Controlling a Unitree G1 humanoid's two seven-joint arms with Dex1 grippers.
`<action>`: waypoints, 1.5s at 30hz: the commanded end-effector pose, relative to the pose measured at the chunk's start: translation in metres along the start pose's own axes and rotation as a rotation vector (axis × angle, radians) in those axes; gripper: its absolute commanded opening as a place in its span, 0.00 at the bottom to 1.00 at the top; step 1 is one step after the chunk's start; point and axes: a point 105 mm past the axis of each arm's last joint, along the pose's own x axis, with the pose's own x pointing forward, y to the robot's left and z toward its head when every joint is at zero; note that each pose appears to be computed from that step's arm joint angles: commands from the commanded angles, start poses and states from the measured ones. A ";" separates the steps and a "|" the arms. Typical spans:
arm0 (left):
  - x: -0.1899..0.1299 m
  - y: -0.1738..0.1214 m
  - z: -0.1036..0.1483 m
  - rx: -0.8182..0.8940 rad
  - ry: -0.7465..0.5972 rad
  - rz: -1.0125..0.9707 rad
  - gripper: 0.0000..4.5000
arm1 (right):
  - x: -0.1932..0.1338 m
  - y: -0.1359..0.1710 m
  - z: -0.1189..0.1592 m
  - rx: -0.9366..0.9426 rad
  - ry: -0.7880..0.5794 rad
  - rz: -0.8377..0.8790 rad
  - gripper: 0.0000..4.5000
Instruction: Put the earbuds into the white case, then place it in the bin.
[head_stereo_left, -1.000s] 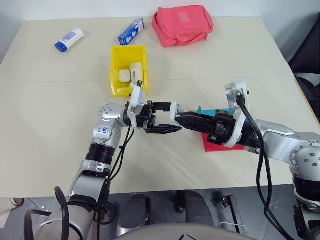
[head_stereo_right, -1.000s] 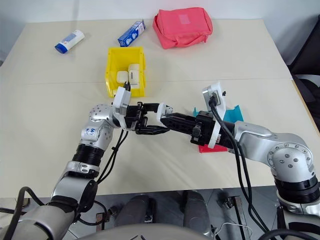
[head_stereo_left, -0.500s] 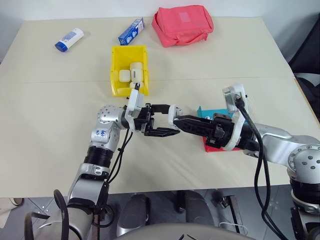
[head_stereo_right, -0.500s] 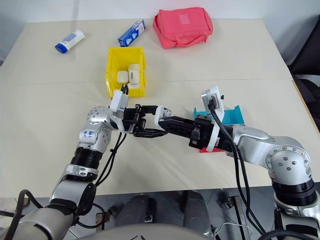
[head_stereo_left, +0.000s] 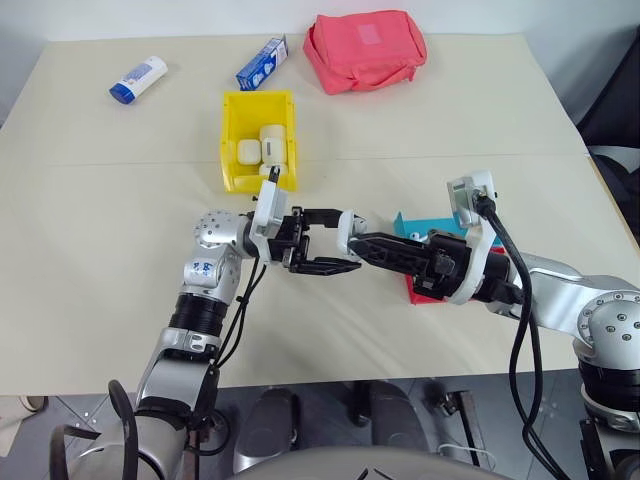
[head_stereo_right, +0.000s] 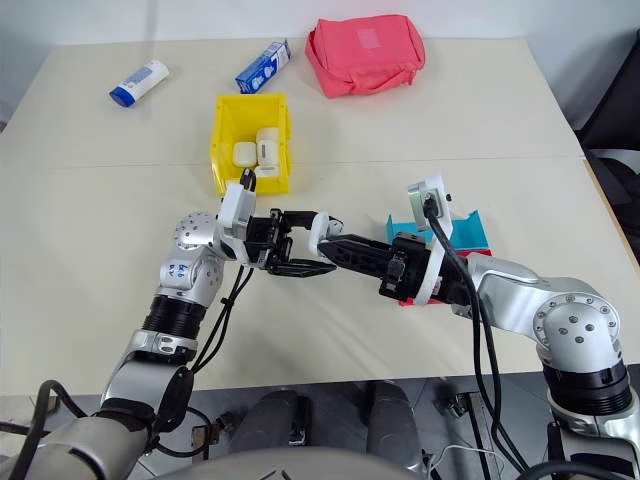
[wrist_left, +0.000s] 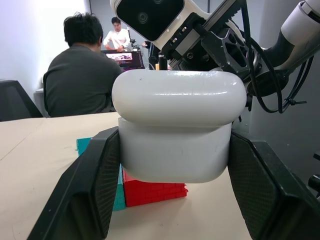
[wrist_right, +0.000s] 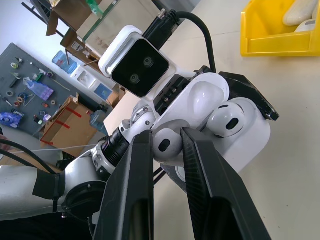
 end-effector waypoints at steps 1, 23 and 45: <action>0.007 -0.001 0.034 0.134 -0.117 -0.056 0.62 | -0.012 -0.034 -0.005 0.021 0.014 -0.199 0.10; 0.000 0.009 0.027 0.079 -0.078 0.009 0.62 | -0.018 -0.021 0.010 -0.090 0.015 -0.209 0.44; -0.013 0.021 0.024 0.057 -0.040 0.094 0.62 | -0.072 -0.024 0.018 -0.265 0.139 -0.380 0.44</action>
